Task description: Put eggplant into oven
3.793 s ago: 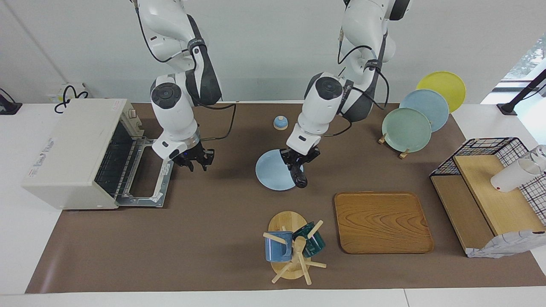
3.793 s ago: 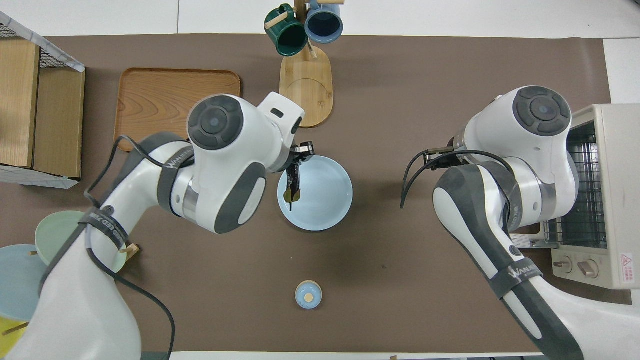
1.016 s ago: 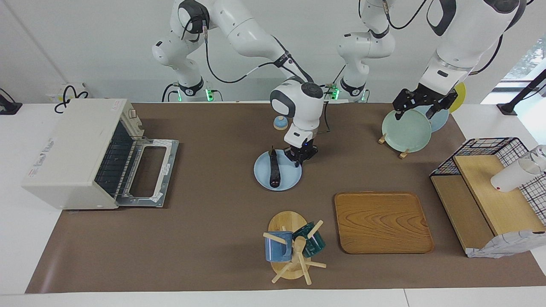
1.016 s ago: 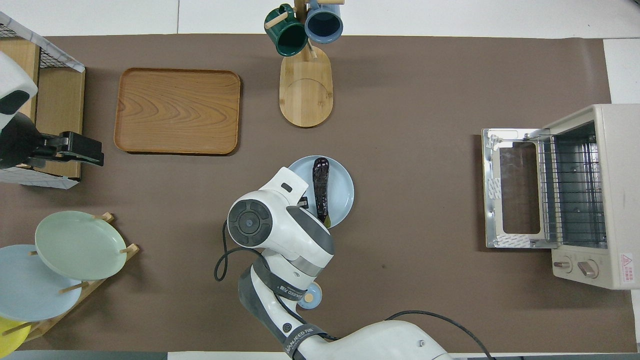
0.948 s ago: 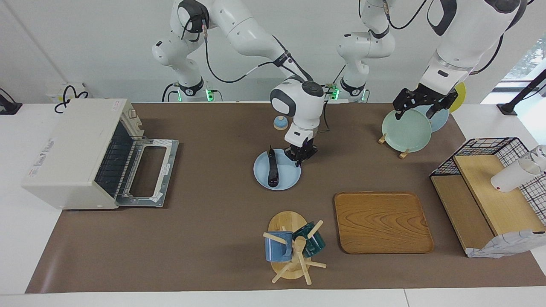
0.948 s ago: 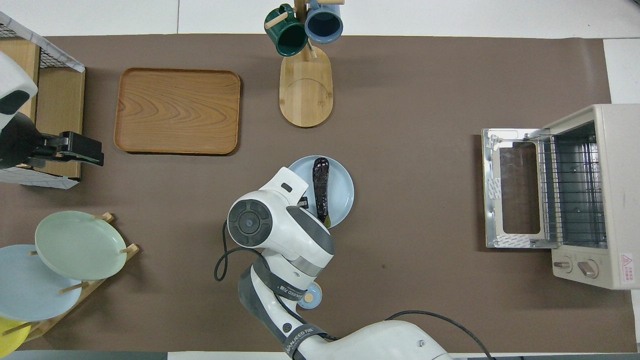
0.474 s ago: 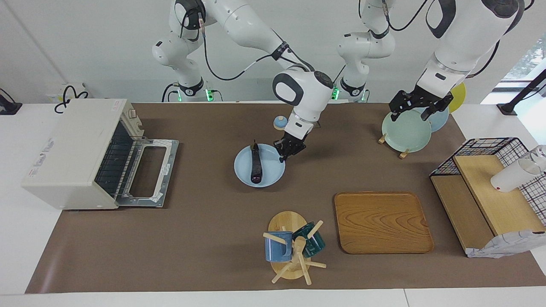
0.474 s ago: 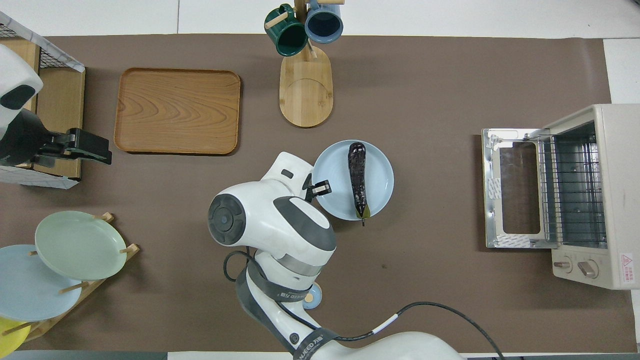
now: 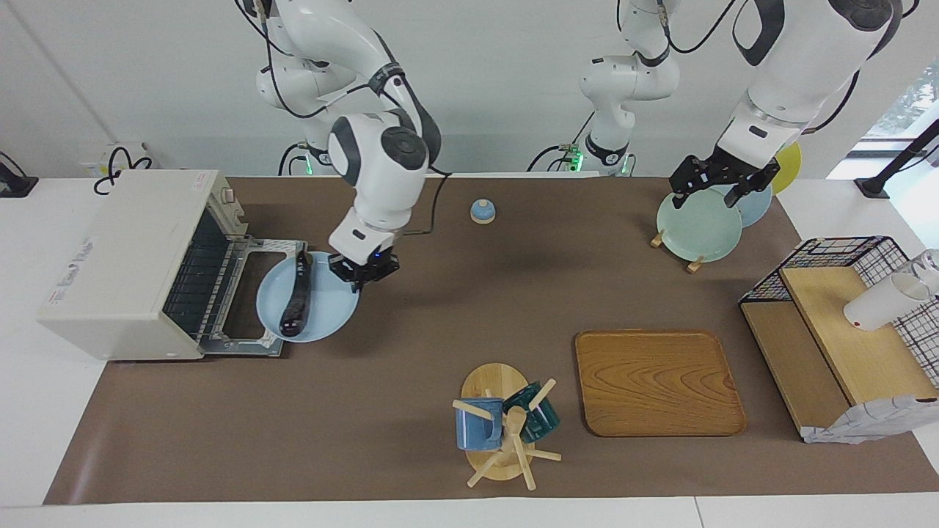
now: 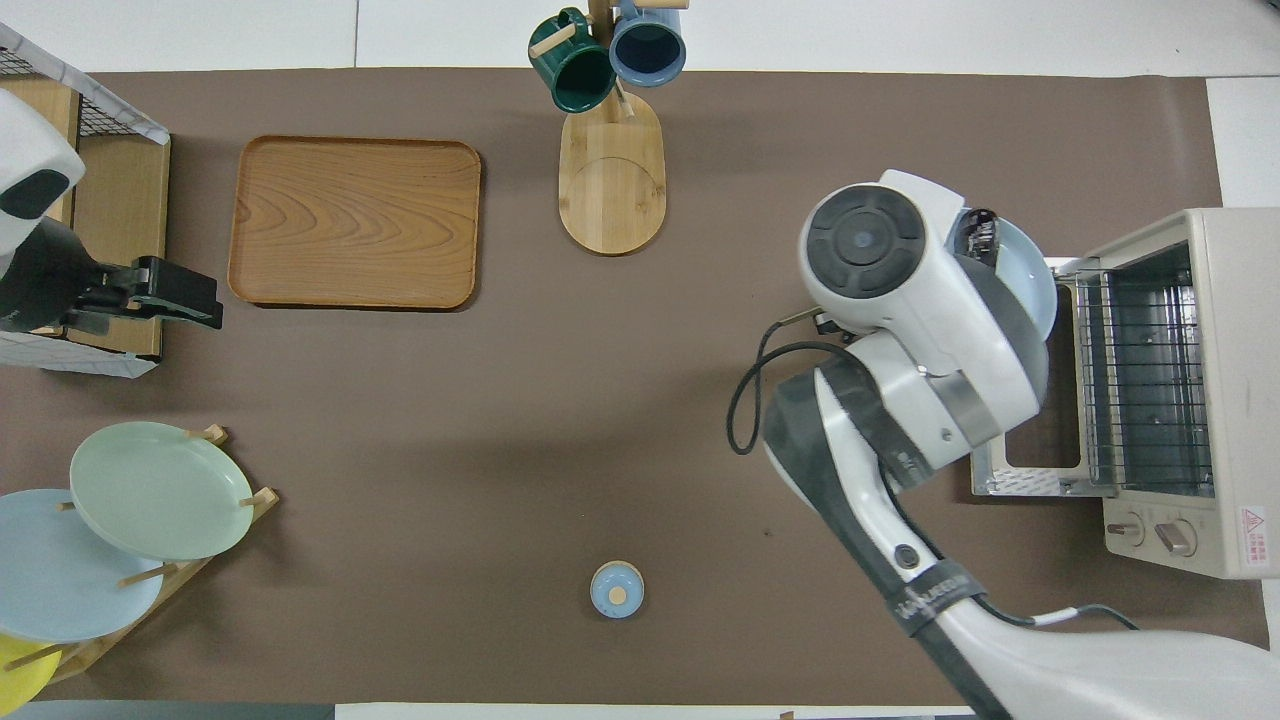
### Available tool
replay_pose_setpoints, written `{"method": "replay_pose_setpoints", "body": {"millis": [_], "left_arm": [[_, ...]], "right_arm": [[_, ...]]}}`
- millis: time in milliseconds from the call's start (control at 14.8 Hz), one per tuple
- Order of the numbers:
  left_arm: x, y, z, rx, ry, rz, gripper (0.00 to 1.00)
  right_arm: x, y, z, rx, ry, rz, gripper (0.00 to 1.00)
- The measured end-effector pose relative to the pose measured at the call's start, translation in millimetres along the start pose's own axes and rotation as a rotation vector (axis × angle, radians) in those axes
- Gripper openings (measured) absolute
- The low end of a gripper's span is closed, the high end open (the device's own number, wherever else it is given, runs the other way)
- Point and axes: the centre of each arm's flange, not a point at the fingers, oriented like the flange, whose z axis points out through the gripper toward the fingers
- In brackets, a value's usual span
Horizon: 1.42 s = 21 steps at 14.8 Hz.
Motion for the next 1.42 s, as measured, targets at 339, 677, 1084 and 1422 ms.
{"method": "replay_pose_setpoints", "body": {"millis": [339,677,1084,1422], "left_arm": [[0.4,-4.3,-0.1,0.0,0.0,-0.008,1.0],[0.5,-6.1,-0.2,-0.001,0.0,-0.011,1.0],[0.6,-7.1,-0.2,-0.001,0.0,-0.013,1.0],[0.7,-7.7,-0.2,-0.001,0.0,-0.015,1.0]], "right_arm": [[-53.7,88.6,38.7,0.048,-0.024,0.009,0.03],[-83.8,155.6,75.6,0.146,-0.046,0.029,0.03],[-96.7,167.0,94.8,0.21,-0.049,0.097,0.03],[-114.8,173.2,114.6,0.233,-0.039,0.107,0.12]]}}
